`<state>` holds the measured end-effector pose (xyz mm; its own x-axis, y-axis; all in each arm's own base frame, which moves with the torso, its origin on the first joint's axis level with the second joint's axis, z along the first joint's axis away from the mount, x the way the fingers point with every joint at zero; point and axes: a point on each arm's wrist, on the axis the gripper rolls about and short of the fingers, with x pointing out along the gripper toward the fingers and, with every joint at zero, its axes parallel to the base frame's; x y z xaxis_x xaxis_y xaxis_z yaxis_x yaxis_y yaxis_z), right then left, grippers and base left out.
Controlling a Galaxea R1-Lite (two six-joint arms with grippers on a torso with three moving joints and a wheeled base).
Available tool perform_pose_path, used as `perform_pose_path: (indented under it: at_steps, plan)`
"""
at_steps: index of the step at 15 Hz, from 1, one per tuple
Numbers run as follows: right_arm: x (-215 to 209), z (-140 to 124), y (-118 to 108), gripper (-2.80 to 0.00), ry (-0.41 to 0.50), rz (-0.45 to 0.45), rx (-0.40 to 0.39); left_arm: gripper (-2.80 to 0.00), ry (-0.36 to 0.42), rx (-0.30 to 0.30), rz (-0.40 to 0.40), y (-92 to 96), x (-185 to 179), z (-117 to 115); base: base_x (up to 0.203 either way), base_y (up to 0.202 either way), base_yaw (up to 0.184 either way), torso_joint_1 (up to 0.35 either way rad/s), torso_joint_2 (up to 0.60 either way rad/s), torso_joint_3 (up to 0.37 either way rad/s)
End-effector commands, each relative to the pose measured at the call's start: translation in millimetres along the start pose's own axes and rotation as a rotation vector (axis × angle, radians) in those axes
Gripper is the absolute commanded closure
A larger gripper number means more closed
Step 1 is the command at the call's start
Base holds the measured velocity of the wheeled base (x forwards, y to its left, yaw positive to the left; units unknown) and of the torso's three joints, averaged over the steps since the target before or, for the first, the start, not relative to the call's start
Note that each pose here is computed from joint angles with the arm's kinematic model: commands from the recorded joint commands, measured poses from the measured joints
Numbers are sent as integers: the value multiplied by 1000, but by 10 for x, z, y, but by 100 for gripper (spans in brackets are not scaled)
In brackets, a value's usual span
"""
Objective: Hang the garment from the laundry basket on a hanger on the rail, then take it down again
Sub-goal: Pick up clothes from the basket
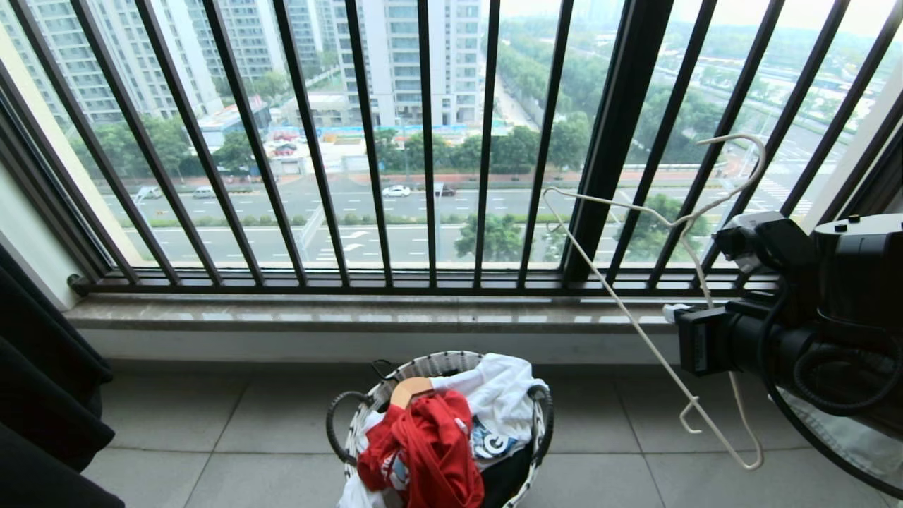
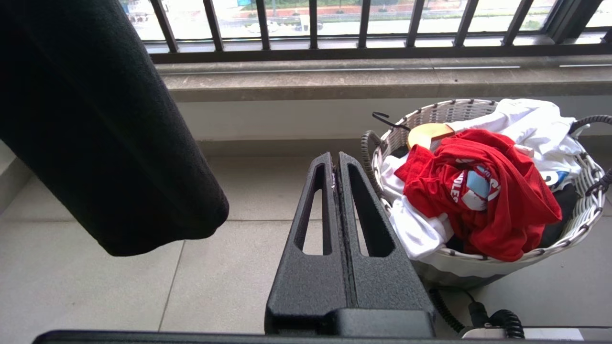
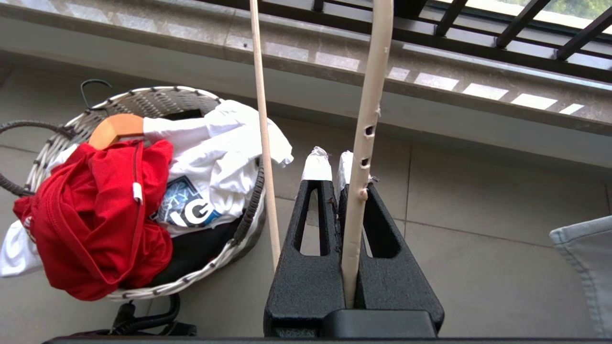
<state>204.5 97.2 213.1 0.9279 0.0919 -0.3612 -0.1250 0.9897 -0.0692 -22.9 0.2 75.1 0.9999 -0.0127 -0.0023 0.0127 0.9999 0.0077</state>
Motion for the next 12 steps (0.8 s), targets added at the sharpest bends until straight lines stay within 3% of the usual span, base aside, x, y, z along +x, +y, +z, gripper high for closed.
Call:
perform_pose_path:
  at_steps: [1,12]
  plan:
    - [-8,10,-1,0,-5,-1,2,0,1,0,0,0,1,0,0,0,0,2,2,-197]
    - [-81,36,-27,0,-28,0,-3,0,1,-3,2,0,1,0,0,0,0,4,4,-198]
